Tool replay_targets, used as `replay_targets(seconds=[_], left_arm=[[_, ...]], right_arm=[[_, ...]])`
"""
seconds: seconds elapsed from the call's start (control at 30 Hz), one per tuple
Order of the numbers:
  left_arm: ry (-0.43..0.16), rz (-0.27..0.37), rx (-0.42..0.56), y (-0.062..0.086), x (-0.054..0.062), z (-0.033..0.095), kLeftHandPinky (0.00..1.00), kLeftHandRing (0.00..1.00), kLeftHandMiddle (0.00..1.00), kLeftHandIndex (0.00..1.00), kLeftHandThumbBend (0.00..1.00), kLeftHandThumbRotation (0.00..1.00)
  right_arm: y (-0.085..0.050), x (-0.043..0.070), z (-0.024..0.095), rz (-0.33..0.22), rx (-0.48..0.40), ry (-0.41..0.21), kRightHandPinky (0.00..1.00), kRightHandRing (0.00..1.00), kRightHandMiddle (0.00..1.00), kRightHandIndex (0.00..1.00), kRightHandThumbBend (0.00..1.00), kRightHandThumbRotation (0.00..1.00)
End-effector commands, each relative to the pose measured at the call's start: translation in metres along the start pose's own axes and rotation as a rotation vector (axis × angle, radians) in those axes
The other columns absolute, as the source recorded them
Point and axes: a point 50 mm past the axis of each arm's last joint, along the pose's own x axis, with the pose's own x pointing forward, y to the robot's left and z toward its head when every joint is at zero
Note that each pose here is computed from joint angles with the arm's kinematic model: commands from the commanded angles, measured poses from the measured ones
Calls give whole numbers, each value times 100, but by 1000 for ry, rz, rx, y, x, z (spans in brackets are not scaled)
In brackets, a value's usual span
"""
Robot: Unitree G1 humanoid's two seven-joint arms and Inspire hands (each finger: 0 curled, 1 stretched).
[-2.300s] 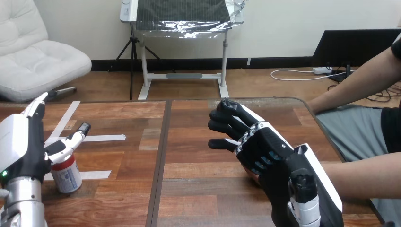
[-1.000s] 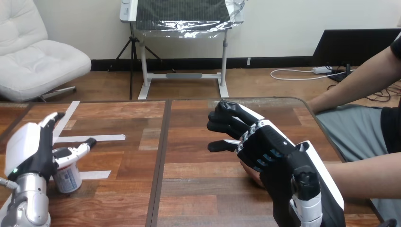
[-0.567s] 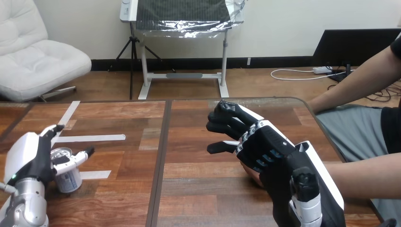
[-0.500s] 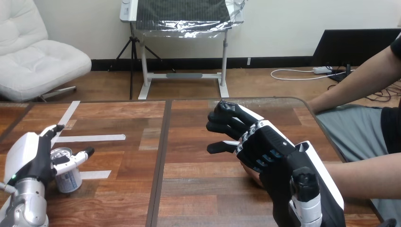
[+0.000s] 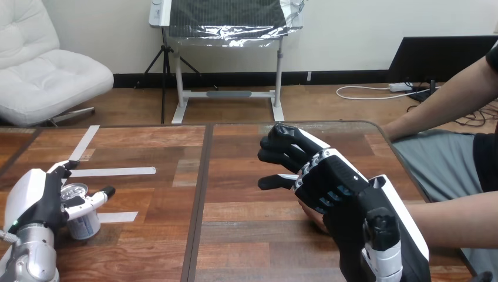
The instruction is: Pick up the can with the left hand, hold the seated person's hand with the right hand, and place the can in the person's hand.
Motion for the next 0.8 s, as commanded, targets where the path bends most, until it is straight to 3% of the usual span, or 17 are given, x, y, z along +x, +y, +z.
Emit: replay_targets(seconds=[0.0,0.77], left_arm=[[-52,53,-24,25,16,22,73,84,84,84,75,43],[13,3,-122,24,15,13,76,85,86,85,70,42]], right_arm=[[-4,10,11,22,-29,-87,73,85,86,86,78,96],[-4,11,11,21,-32,-89,72,85,86,86,78,97]])
